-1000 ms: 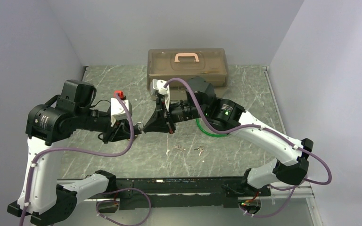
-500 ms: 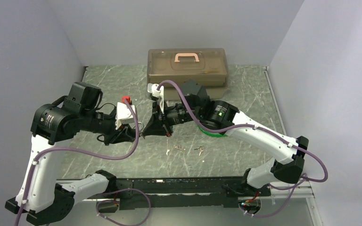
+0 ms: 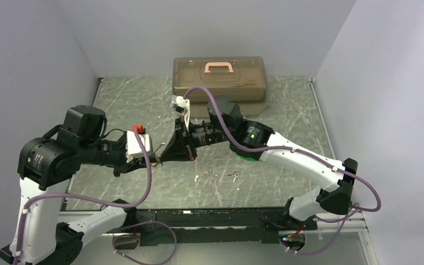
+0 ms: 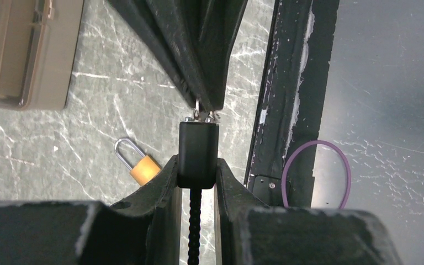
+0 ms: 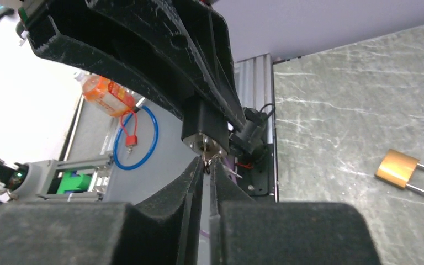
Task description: Unlock with the key
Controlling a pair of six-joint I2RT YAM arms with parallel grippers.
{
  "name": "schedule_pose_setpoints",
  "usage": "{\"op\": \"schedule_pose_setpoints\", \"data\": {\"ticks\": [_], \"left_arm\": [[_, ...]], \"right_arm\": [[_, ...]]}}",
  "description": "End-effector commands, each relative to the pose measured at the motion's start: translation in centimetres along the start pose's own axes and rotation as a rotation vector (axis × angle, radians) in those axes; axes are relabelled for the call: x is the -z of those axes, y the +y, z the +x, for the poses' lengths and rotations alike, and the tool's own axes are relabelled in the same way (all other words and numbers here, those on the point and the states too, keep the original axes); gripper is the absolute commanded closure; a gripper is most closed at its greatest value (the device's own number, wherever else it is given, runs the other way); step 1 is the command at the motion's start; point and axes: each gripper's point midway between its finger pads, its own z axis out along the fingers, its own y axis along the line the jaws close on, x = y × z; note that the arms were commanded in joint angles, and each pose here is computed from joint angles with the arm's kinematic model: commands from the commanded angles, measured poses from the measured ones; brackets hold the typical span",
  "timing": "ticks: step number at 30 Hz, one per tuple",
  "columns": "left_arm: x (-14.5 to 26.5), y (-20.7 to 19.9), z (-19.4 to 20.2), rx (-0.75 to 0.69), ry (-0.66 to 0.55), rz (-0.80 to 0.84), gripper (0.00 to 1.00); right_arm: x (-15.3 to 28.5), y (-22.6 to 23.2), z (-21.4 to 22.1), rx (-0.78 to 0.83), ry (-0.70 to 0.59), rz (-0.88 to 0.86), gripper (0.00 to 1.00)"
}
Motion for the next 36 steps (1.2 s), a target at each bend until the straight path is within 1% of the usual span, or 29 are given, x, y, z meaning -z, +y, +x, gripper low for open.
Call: {"op": "schedule_pose_setpoints", "data": {"ticks": [1, 2, 3, 6, 7, 13, 15, 17, 21, 25, 30, 36], "left_arm": [[-0.5, -0.8, -2.7, -0.099, -0.131, 0.080, 1.00], [-0.4, -1.0, -2.7, -0.098, -0.129, 0.086, 1.00], [-0.3, -1.2, -2.7, -0.096, -0.127, 0.097, 1.00], [-0.5, -1.4, -2.5, -0.065, -0.114, 0.118, 1.00], [-0.4, -1.5, -2.6, -0.064, -0.118, 0.120, 1.00], [0.0, -1.6, -3.2, -0.053, -0.134, 0.116, 1.00], [-0.1, -1.6, -3.2, -0.047, -0.134, 0.120, 1.00], [-0.2, -1.5, -3.1, -0.039, -0.127, 0.120, 1.00], [-0.2, -1.4, -3.3, -0.036, -0.129, 0.121, 1.00], [-0.4, -1.4, -3.4, -0.026, -0.128, 0.129, 1.00], [-0.4, -1.4, -3.3, -0.019, -0.126, 0.129, 1.00], [-0.4, -1.3, -3.4, -0.016, -0.125, 0.125, 1.00]], "right_arm": [[-0.7, 2.3, -2.7, 0.056, -0.075, -0.059, 0.78], [-0.2, 1.9, -2.3, 0.055, -0.058, -0.032, 0.69], [0.3, 1.8, -2.4, 0.069, -0.057, -0.014, 0.63], [2.1, 1.7, -3.3, 0.115, -0.070, 0.031, 0.47], [2.6, 1.7, -3.6, 0.132, -0.075, 0.045, 0.44], [4.1, 1.3, -3.8, 0.213, -0.050, 0.100, 0.37], [4.4, 1.3, -3.8, 0.237, -0.048, 0.106, 0.39], [4.6, 1.4, -3.9, 0.252, -0.054, 0.106, 0.43], [4.2, 1.6, -3.3, 0.245, -0.044, 0.068, 0.58], [3.9, 1.9, -2.9, 0.238, -0.038, 0.037, 0.63], [3.9, 2.4, -2.9, 0.254, -0.044, 0.006, 0.74], [3.5, 2.5, -2.5, 0.252, -0.026, -0.019, 0.77]]}}
